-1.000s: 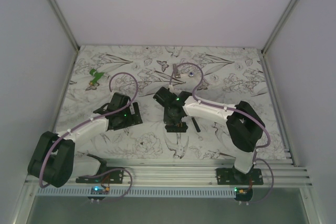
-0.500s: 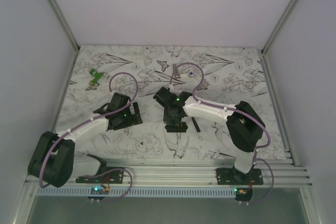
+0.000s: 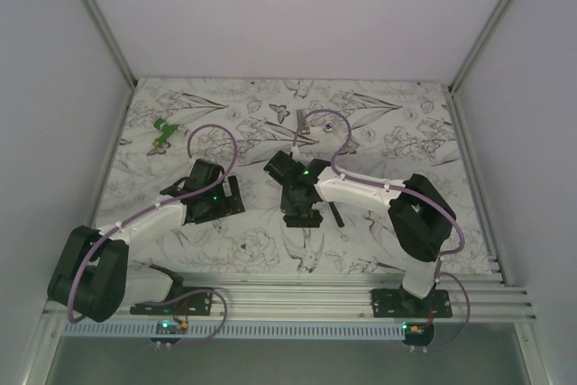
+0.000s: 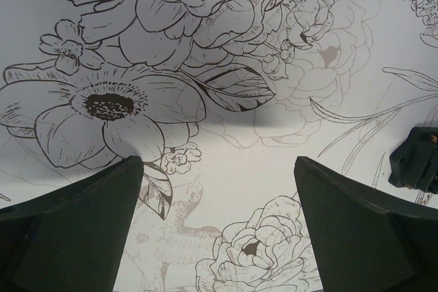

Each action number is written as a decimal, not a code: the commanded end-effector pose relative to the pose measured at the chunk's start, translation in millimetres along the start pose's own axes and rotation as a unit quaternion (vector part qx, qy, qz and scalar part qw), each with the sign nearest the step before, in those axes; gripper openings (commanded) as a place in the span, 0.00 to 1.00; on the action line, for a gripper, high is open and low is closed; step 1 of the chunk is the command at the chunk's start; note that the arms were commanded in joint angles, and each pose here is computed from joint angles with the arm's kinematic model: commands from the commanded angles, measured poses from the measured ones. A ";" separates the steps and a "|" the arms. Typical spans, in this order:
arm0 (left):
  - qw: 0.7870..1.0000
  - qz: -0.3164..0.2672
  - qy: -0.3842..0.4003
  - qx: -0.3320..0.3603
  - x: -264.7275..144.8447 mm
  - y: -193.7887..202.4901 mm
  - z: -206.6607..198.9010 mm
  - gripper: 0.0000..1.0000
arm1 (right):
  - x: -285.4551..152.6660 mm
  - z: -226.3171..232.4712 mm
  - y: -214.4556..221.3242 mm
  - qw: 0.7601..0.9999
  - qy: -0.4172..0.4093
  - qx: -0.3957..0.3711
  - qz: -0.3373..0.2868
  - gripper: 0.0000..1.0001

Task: Snap on the fuse box
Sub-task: Adjust the fuse in the fuse box base.

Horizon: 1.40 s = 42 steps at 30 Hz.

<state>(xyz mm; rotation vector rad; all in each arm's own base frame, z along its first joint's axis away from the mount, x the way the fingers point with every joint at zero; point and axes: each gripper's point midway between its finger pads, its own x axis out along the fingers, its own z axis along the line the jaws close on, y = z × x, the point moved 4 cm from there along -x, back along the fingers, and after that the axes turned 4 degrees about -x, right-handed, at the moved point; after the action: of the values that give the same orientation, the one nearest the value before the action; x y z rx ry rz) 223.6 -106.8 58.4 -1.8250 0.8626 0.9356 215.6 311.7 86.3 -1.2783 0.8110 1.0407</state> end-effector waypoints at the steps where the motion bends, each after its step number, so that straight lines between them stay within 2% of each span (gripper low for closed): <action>1: 0.999 0.042 -0.020 -0.010 4.9 21.5 14.5 1.00 | -4.0 3.9 -6.6 1.000 -0.013 0.019 -0.014 0.00; 9: 0.999 0.041 -0.020 -0.011 4.9 21.2 14.2 1.00 | -15.2 3.7 -13.5 0.999 -0.015 0.023 -0.030 0.00; 42: 0.999 0.041 -0.020 -0.011 4.8 21.3 14.4 1.00 | 6.1 -0.1 0.4 1.000 -0.003 0.021 -0.003 0.00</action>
<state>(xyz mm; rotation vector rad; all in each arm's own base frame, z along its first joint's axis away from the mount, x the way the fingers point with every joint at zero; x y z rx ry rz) 223.6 -106.9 58.5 -1.8258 0.8634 0.9351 214.1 313.2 85.7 -1.2544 0.7959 1.0468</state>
